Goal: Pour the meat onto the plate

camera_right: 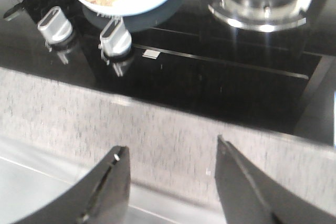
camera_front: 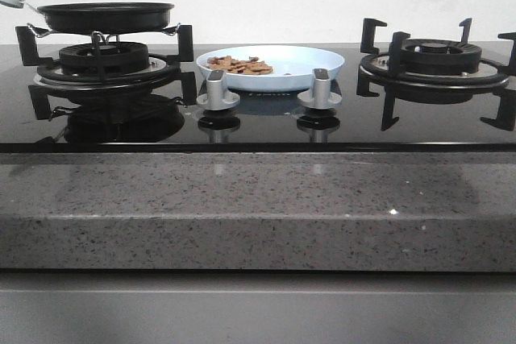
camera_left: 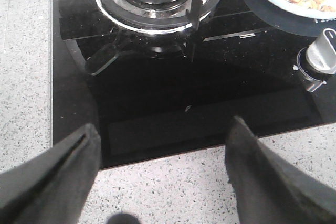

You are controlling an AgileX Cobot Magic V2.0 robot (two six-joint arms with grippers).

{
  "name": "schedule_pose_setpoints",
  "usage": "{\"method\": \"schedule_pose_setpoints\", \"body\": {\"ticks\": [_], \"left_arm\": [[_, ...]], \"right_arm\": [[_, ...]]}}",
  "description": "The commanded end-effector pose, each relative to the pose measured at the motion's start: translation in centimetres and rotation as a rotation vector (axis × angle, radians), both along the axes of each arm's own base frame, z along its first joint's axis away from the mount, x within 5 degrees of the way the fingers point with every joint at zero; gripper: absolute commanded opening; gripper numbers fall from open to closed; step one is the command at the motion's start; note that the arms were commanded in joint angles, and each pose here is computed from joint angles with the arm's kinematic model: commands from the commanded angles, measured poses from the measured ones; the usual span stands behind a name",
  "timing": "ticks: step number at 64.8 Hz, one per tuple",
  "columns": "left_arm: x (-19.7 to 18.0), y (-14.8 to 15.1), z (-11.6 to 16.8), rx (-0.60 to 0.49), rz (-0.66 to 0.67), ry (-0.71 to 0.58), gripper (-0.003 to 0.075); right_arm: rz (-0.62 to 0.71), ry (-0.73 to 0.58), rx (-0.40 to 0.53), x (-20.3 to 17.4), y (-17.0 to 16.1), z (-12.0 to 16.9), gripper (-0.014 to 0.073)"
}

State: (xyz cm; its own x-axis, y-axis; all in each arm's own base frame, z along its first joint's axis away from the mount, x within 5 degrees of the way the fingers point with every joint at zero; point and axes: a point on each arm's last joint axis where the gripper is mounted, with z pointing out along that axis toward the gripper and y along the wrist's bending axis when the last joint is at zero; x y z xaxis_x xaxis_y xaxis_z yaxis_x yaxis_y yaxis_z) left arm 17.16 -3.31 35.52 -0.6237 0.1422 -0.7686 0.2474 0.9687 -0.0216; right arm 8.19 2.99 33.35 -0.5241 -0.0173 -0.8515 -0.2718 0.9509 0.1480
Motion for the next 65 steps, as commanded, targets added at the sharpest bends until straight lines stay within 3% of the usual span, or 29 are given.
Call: {"method": "schedule_pose_setpoints", "body": {"ticks": [1, 57, 65], "left_arm": [[0.16, -0.15, 1.39, -0.033, 0.007, -0.088, 0.0493], [0.16, -0.15, 1.39, -0.033, 0.007, -0.088, 0.0493], [0.89, -0.12, 1.59, -0.027, 0.012, -0.155, 0.0492]], "right_arm": [[-0.014, -0.061, 0.016, 0.12, -0.08, 0.51, 0.0402], [-0.017, -0.075, 0.019, 0.21, -0.09, 0.55, 0.0402], [-0.017, -0.075, 0.019, 0.21, -0.09, 0.55, 0.0402]]}}
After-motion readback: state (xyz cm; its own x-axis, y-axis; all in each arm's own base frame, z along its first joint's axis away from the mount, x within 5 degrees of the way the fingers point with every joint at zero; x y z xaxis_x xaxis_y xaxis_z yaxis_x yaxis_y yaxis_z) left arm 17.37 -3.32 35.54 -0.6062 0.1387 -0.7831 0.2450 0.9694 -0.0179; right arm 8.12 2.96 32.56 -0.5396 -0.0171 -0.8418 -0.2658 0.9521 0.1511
